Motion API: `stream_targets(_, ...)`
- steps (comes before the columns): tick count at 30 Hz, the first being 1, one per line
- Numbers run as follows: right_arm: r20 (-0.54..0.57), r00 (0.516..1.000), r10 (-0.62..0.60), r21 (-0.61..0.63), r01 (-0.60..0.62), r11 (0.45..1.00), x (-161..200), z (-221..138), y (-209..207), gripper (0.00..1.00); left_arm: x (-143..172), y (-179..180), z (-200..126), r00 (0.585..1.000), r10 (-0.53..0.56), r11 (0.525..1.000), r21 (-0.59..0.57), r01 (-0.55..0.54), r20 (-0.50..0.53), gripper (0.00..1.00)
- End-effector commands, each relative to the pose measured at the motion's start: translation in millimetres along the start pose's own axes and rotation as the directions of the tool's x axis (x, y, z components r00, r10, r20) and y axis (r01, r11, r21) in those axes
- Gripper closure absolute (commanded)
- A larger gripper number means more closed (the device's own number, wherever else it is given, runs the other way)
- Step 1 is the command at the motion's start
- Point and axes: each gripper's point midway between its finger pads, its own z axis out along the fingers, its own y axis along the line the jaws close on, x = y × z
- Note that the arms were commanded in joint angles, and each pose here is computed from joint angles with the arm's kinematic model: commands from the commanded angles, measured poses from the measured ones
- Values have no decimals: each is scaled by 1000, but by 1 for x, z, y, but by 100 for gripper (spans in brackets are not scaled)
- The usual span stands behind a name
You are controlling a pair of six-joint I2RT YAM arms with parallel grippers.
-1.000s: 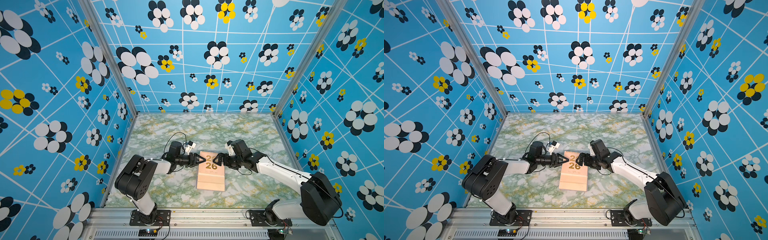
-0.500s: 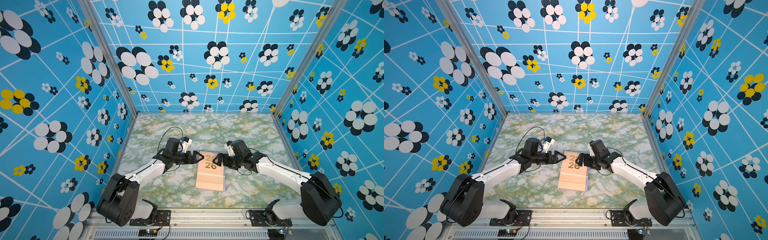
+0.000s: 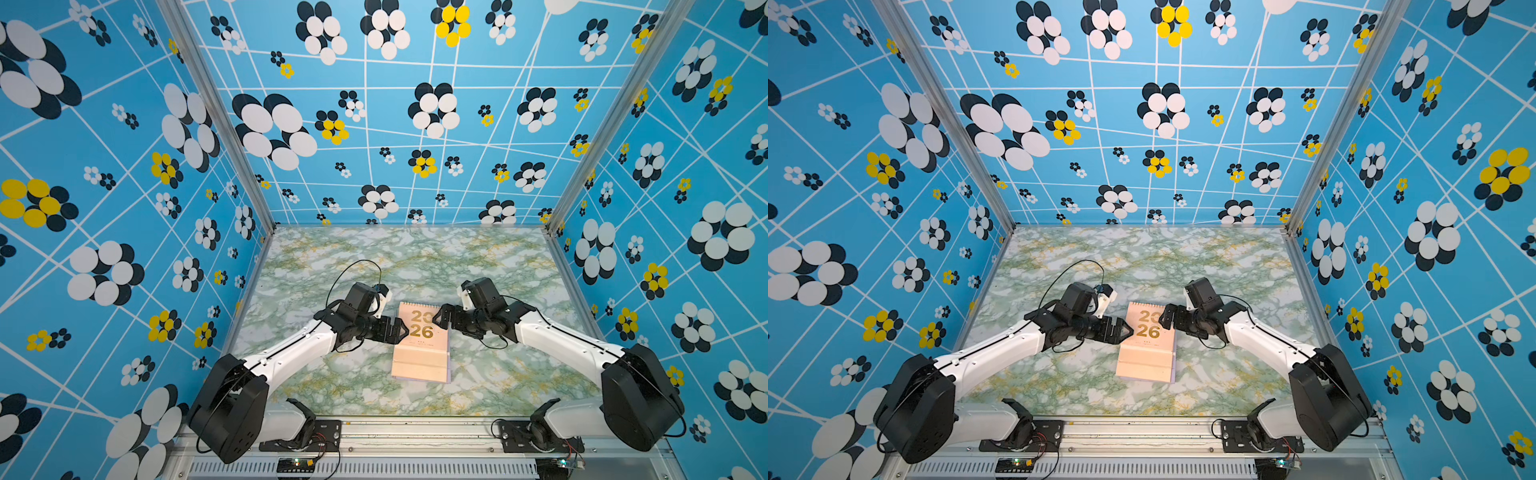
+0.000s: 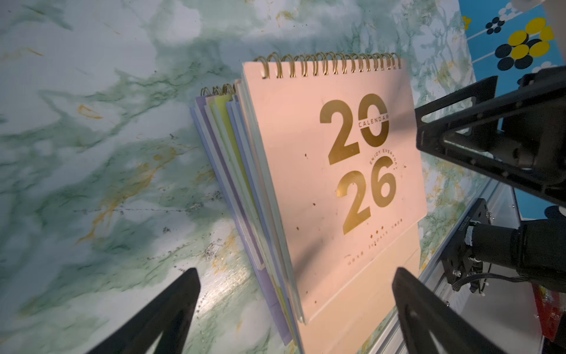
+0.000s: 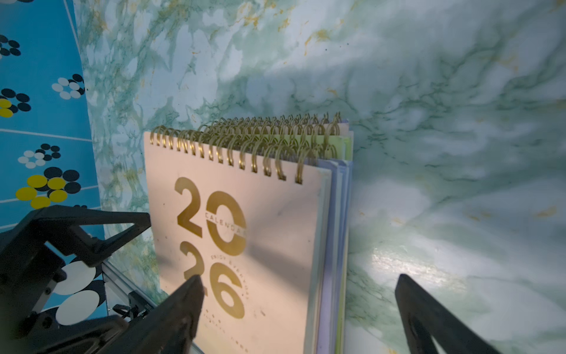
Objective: Stack the calendars
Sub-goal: Adjust the calendars at the calendar.
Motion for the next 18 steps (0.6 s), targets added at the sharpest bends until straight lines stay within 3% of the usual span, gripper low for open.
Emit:
stream_targets(1,4,1000,13,6,-13,1000,-3,-6,-1,1,-5,-3,0,999,29,998,-62,-30,-12,1)
stream_targets(8,5,1000,23,6,-24,1000,-5,-7,-6,1,-3,-4,11,999,21,993,-118,-24,-30,0)
stream_targets(18,1,1000,26,-8,-26,1000,-6,-6,-5,1,-2,-14,21,999,0,994,-112,-4,-35,0)
